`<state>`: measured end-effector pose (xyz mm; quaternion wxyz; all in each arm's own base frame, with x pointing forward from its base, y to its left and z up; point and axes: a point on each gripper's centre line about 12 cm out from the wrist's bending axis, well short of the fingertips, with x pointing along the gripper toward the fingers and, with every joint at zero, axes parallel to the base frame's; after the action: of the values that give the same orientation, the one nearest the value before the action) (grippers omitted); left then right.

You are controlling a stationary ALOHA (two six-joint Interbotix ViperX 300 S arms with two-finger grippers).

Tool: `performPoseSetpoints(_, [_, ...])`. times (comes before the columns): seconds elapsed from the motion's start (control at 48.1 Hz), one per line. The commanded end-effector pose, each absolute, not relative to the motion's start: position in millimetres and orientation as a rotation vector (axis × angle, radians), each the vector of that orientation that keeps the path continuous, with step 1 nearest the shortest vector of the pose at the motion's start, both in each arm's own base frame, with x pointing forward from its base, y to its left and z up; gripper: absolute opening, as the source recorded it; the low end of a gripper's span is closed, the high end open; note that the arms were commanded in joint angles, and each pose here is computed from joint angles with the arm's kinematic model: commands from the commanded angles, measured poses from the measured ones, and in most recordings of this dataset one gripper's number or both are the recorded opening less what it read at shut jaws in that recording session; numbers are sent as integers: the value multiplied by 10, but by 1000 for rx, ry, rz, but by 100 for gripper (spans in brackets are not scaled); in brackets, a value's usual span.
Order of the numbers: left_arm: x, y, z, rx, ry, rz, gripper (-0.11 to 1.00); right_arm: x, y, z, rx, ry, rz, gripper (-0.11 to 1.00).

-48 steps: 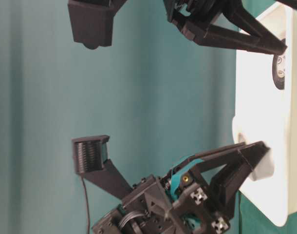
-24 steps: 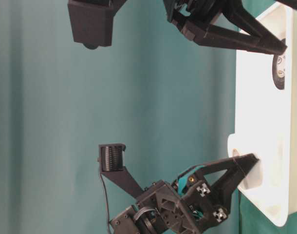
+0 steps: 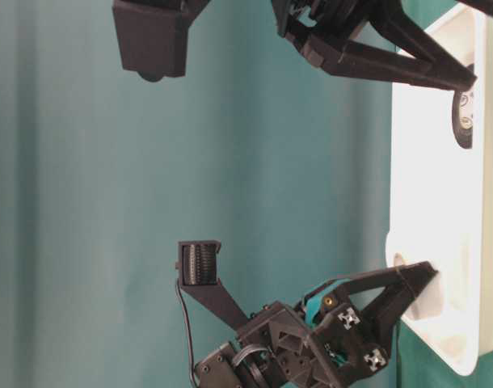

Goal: Put the tape alternately from left to right into the white case.
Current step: 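Carry the white tape roll with the left gripper into the tray, then release the white roll in the tray and withdraw the left gripper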

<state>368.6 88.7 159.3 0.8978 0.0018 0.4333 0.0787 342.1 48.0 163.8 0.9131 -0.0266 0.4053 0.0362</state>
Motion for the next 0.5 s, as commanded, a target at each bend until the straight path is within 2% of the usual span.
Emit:
performPoseSetpoints(0.0, [3689, 894, 1661, 6, 875, 167, 29, 3462, 495, 1725, -50, 803, 79, 84])
performPoseSetpoints(0.291, [3650, 884, 1605, 1, 888, 167, 30, 3458, 500, 1720, -51, 805, 80, 84])
performPoseSetpoints(0.312, [3646, 883, 1600, 1, 890, 166, 32, 3458, 499, 1720, -52, 805, 81, 84])
performPoseSetpoints(0.478, [3623, 871, 1576, 1, 897, 164, 81, 3454, 499, 1715, -52, 806, 81, 84])
